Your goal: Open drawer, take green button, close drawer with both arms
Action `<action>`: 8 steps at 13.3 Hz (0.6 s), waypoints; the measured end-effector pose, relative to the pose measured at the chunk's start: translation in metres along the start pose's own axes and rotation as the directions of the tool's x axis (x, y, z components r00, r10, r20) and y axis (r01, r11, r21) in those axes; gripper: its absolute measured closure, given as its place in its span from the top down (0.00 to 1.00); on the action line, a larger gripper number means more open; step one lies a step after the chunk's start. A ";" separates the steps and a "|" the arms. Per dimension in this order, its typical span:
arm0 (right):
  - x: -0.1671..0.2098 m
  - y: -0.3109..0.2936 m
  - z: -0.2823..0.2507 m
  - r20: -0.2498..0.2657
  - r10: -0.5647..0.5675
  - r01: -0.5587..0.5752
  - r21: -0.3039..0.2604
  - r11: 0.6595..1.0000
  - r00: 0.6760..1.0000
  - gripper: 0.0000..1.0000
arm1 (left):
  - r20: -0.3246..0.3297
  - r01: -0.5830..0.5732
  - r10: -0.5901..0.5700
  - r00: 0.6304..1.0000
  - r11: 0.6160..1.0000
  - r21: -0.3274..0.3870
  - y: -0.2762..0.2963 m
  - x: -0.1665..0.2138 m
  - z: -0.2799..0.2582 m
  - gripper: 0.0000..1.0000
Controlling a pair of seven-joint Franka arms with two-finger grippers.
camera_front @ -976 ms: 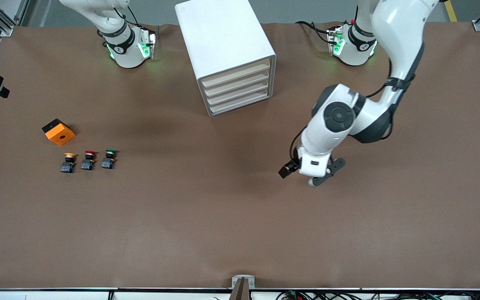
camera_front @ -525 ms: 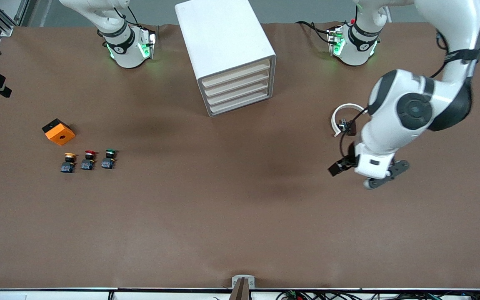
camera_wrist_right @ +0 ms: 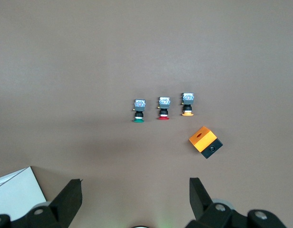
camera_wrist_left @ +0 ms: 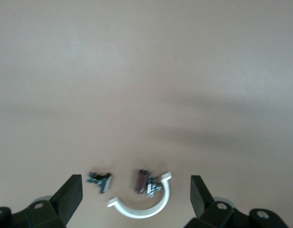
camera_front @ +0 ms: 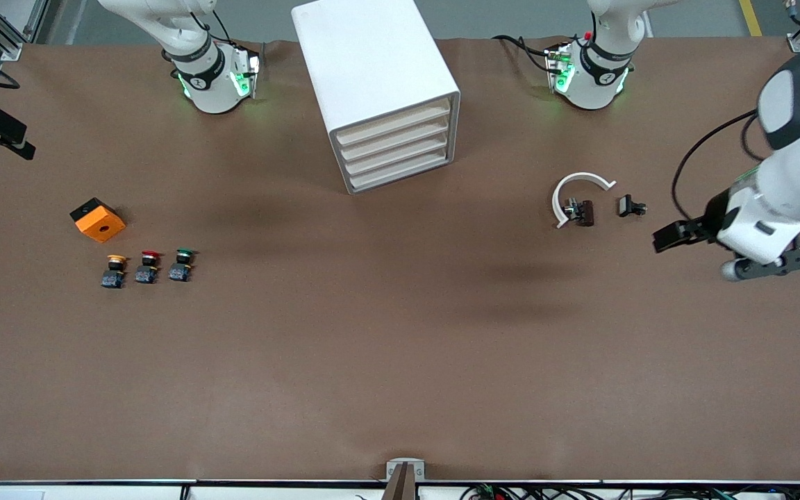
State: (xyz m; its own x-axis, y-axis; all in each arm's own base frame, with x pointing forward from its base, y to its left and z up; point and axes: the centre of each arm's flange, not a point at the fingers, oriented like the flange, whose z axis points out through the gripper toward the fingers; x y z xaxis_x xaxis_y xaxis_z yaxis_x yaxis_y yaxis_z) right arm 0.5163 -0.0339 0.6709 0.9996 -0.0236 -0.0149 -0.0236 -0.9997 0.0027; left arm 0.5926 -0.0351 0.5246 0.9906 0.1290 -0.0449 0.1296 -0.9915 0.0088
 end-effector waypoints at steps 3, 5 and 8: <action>0.000 0.003 0.000 0.000 0.006 -0.006 0.000 1.000 1.000 1.00 | -0.011 -0.046 0.046 0.999 0.999 -0.004 -0.029 -0.016 -0.031 1.00; -0.001 0.006 0.000 0.000 0.011 -0.011 0.000 1.000 1.000 1.00 | -0.032 -0.058 0.057 0.998 0.998 -0.036 -0.052 -0.024 -0.049 1.00; -0.001 0.005 0.000 0.000 0.009 -0.009 0.000 1.000 1.000 1.00 | -0.058 -0.057 0.054 0.997 0.997 -0.045 -0.061 -0.031 -0.065 1.00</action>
State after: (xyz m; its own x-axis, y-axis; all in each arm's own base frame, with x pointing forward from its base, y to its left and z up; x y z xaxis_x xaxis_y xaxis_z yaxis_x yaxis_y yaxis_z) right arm 0.5157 -0.0384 0.6712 0.9993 -0.0327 -0.0152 -0.0327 -0.9995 0.0031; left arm 0.5564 0.0226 0.5901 0.9970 0.0757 0.0138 0.0748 -0.9956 0.0565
